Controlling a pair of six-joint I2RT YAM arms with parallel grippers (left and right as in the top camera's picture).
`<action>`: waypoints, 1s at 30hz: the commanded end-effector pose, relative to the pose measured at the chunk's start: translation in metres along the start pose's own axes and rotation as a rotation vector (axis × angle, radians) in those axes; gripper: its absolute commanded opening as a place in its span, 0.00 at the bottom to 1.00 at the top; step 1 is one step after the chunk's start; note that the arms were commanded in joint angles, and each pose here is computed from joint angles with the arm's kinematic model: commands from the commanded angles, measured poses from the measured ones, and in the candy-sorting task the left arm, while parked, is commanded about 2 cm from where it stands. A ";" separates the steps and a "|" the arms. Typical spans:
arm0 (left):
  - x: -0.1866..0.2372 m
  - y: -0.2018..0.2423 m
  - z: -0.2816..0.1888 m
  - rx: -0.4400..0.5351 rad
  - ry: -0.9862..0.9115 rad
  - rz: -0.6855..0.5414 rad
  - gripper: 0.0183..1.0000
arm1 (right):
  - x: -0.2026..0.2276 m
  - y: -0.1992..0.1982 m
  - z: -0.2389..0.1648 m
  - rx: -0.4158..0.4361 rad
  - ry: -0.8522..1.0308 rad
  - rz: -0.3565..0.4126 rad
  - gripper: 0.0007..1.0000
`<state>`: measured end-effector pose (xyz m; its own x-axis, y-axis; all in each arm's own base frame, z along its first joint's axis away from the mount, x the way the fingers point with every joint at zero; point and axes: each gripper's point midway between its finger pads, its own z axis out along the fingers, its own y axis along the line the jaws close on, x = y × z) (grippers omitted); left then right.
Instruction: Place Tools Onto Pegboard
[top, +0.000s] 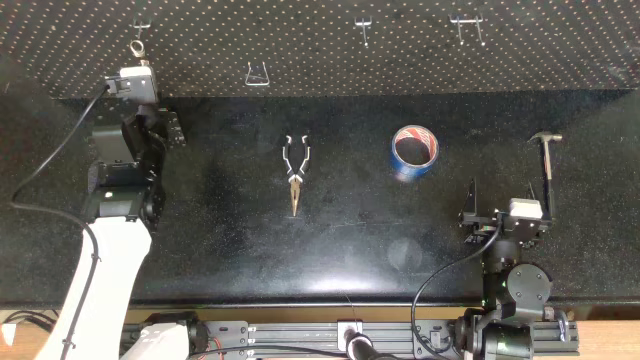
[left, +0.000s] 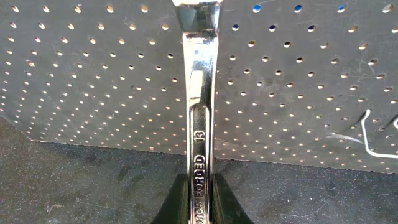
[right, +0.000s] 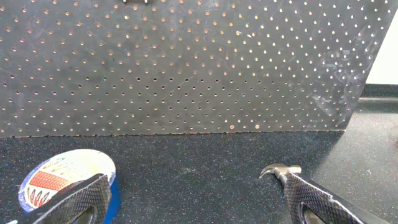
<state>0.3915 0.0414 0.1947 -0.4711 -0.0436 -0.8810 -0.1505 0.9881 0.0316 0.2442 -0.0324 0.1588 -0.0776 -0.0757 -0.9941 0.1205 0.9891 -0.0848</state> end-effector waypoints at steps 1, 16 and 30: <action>-0.022 0.004 -0.003 -0.025 -0.051 0.008 0.01 | 0.002 -0.003 0.000 0.013 0.003 -0.010 0.92; -0.019 0.013 0.000 -0.078 -0.045 -0.004 0.01 | 0.002 -0.003 0.000 0.013 0.003 -0.010 0.92; -0.024 0.012 0.012 -0.077 -0.072 -0.008 0.01 | 0.002 -0.003 0.000 0.013 0.003 -0.010 0.92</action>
<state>0.4029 0.0523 0.1953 -0.4399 -0.0418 -0.8971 -0.2041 0.9774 0.0545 0.2442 -0.0324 0.1587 -0.0780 -0.0757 -0.9941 0.1205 0.9891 -0.0848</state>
